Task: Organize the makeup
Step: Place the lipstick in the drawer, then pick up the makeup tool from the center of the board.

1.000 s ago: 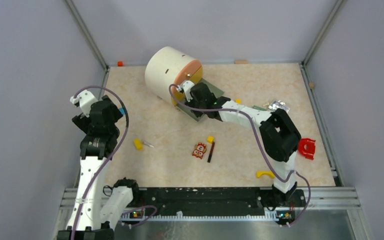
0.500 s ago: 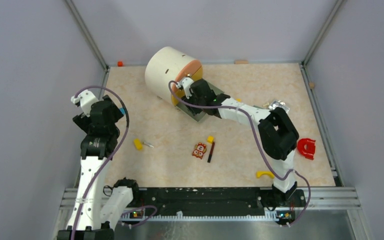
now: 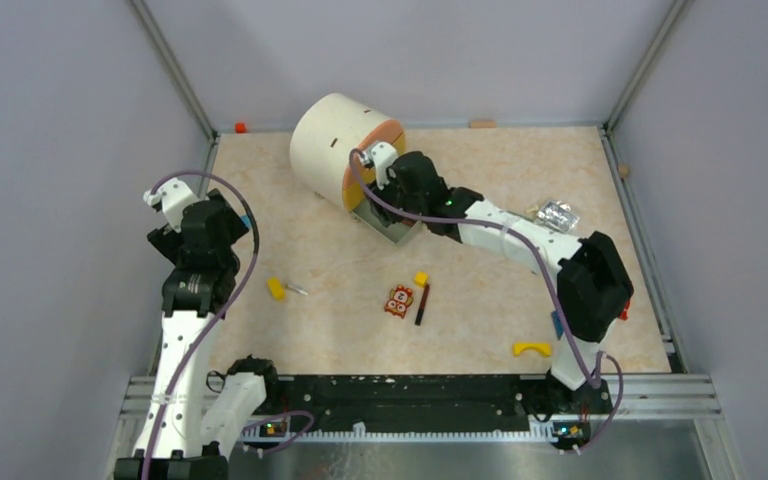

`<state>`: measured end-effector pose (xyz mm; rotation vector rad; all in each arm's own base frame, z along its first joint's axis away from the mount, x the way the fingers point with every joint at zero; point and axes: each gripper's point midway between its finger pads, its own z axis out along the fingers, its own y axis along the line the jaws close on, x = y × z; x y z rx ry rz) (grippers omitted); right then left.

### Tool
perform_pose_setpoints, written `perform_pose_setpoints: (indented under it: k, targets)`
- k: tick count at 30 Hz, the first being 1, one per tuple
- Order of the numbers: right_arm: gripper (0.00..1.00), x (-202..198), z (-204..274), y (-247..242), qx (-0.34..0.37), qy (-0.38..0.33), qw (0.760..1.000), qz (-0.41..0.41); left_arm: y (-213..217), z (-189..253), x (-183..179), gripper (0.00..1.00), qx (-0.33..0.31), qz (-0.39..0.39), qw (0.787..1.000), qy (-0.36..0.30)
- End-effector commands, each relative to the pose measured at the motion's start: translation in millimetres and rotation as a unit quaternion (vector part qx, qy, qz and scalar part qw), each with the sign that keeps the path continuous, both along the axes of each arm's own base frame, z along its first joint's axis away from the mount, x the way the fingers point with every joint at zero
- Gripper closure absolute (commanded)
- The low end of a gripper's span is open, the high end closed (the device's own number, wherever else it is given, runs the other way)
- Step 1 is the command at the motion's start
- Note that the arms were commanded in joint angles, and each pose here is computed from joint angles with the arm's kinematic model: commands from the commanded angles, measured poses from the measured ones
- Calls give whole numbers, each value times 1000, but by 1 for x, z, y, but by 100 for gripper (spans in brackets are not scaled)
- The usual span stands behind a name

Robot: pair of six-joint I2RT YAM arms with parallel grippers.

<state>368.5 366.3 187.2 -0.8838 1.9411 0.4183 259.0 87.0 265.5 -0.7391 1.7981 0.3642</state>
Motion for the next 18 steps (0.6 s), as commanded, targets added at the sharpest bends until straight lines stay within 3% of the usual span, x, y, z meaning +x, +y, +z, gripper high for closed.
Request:
perform_pose_setpoints:
  k: [1, 7, 18]
  targets:
    - [51, -48, 27, 43, 48, -9, 996, 73, 2, 7, 3, 1, 6, 3, 1000, -14]
    - [48, -92, -1, 108, 85, 45, 985, 144, 8, 8, 0, 1, 4, 26, 1000, -16]
    - [36, -126, -70, 177, 47, 71, 974, 212, 9, 8, -2, 1, 4, 33, 999, -17]
